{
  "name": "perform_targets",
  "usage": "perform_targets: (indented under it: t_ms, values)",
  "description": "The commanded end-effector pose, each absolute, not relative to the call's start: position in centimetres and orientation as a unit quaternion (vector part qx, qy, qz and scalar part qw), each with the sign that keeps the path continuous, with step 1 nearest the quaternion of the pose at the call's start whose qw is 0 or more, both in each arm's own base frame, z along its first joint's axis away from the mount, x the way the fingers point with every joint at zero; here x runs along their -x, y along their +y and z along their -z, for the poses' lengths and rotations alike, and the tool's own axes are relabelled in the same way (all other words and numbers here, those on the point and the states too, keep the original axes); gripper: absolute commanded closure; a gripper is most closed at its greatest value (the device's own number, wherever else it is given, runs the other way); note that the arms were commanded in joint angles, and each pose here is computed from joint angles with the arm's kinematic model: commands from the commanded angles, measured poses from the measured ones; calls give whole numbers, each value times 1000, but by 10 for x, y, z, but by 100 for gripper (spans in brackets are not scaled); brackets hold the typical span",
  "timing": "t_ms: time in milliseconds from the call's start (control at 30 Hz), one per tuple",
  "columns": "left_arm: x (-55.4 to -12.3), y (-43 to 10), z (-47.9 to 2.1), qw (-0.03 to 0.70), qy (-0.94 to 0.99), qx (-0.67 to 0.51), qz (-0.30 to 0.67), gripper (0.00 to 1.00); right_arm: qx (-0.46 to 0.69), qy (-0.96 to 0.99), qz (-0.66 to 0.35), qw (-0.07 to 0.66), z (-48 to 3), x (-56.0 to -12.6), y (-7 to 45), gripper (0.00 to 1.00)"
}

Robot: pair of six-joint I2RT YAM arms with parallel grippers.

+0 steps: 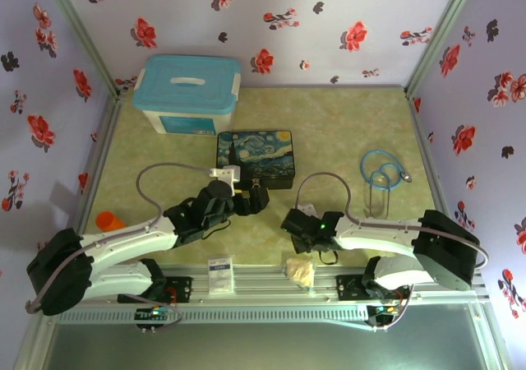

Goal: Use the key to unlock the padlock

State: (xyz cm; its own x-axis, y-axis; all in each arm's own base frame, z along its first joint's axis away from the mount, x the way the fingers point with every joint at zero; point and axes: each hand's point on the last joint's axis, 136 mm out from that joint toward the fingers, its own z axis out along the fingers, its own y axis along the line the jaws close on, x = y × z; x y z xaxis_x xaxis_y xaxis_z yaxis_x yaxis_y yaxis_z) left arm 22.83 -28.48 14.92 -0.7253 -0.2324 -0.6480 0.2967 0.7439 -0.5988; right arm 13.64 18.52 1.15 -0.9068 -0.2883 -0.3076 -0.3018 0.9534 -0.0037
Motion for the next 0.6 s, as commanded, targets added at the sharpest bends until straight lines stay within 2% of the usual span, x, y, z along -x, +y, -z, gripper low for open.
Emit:
perform_targets:
  t_ms: [0, 333, 567]
  values:
    - [-232, -275, -146, 378, 858, -2, 349, 0, 137, 976, -18, 166, -1, -142, 188, 49]
    - [-232, -272, -146, 379, 857, 2, 349, 0, 55, 973, -73, 213, -13, -178, 226, 48]
    - [-231, -269, -146, 379, 856, 7, 352, 0, 33, 966, -100, 238, -39, -193, 230, 50]
